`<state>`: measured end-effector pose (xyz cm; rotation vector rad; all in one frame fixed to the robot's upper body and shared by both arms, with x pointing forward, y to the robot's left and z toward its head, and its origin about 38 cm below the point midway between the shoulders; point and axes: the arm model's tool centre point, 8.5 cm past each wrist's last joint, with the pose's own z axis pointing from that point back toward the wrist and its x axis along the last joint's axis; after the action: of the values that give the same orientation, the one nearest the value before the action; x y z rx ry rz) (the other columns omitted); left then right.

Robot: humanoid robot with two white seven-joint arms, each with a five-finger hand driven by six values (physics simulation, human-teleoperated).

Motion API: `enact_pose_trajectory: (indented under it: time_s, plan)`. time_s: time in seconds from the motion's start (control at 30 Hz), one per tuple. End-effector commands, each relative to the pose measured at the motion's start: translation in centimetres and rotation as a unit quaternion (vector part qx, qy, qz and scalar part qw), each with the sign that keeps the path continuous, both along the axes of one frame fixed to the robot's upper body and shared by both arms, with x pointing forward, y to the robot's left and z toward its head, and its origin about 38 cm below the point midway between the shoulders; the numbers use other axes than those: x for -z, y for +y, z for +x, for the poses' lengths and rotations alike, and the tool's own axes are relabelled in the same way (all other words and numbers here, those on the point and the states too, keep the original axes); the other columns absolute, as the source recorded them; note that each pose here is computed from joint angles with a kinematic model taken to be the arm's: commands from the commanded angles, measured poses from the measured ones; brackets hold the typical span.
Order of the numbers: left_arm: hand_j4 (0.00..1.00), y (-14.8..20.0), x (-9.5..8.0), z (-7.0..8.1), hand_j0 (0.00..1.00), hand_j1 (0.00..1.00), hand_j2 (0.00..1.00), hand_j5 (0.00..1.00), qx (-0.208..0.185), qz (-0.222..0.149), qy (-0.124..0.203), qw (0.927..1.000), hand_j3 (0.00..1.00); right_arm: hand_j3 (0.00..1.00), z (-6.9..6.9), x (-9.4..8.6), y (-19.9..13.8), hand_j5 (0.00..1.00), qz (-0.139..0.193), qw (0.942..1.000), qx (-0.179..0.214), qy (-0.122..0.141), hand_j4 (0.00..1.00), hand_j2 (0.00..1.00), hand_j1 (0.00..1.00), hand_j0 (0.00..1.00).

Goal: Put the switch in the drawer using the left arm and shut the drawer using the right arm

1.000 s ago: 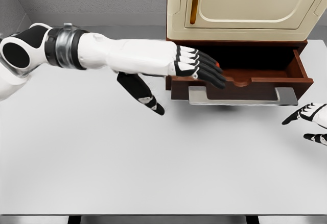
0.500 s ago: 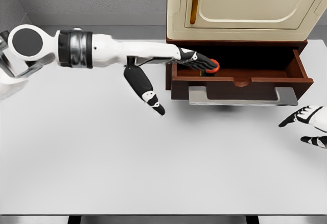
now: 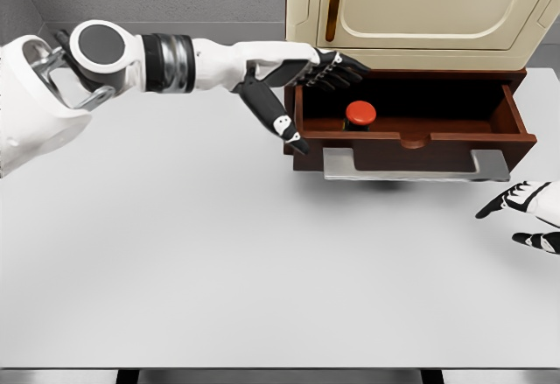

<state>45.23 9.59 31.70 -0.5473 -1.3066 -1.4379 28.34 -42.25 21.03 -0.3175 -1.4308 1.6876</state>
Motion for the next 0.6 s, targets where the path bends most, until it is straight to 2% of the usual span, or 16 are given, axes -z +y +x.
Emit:
enact_pose_trajectory:
  time_s: [0.0,0.27,0.57]
  plan:
    - [1.00,-0.3,0.1,0.1,1.00,1.00,1.00,1.00,0.001,-0.004,0.003,1.0000,1.00,0.68,0.0,-0.2,0.0,0.68,0.003,1.0000,0.001,0.000,0.68,0.68,0.68,0.68]
    - [1.00,-0.1,2.2,-0.4,1.00,1.00,1.00,1.00,0.002,0.005,0.022,0.9997,1.00,0.68,0.1,-1.1,-0.4,0.68,0.010,0.9999,0.003,-0.005,0.68,0.68,0.68,0.68]
    - [1.00,0.0,2.4,-0.3,1.00,1.00,1.00,1.00,0.000,0.006,0.025,0.9997,1.00,0.68,-0.4,-0.3,-0.4,0.68,0.010,0.9999,0.003,0.008,0.68,0.68,0.68,0.68]
